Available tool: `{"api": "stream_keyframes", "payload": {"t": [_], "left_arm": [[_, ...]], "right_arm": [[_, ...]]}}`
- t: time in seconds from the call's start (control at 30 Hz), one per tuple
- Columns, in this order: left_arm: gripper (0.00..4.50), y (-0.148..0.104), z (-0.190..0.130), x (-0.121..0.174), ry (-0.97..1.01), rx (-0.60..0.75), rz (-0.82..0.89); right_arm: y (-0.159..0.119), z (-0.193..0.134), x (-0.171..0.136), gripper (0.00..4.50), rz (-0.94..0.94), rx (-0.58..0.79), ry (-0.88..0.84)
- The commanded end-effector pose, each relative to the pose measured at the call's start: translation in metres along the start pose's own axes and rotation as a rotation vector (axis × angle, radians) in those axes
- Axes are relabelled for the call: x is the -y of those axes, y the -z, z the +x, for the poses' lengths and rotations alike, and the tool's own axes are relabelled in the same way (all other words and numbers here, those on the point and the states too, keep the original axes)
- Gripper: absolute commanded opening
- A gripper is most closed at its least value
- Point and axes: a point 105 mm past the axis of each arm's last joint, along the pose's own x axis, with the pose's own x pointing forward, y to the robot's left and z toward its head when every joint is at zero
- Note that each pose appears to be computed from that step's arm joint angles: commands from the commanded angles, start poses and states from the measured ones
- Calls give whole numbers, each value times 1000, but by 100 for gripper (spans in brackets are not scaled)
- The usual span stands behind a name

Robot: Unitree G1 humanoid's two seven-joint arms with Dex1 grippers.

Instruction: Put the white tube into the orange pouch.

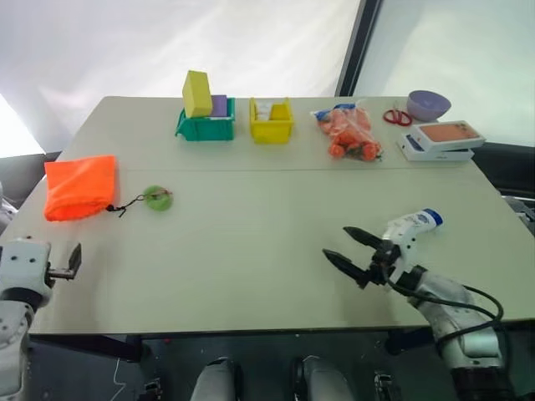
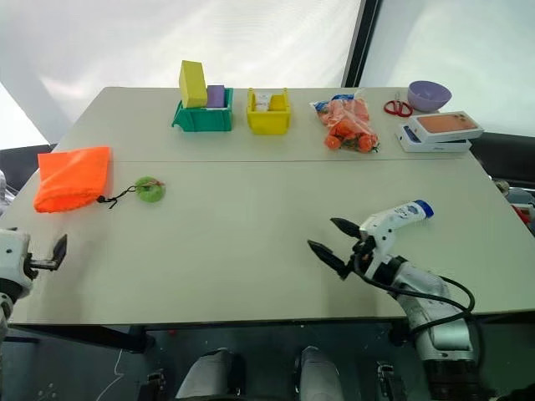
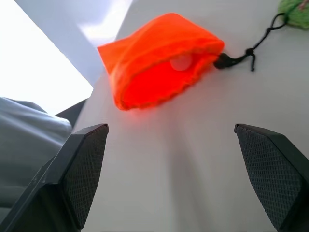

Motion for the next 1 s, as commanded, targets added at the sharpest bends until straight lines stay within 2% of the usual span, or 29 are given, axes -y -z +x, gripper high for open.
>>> {"api": "stream_keyframes", "payload": {"t": [0.03, 0.3, 0.73, 0.83, 0.9, 1.0], "left_arm": [[450, -5, 15, -8, -32, 3, 79], [450, -7, 54, -11, -59, -38, 243], [450, -8, 98, -19, -157, -104, 268], [358, -3, 99, -21, -166, -131, 232], [269, -2, 100, -21, -167, -135, 227], [108, -1, 100, -19, -151, -133, 218]], "right_arm": [[-10, 13, -18, 447, -28, 36, -73], [-6, 29, -31, 447, -11, 60, -94], [-6, 28, -30, 447, -20, 68, -52], [-6, 25, -29, 450, -24, 67, -36], [-6, 24, -29, 450, -26, 67, -29], [-6, 22, -29, 450, -30, 64, -17]]}}
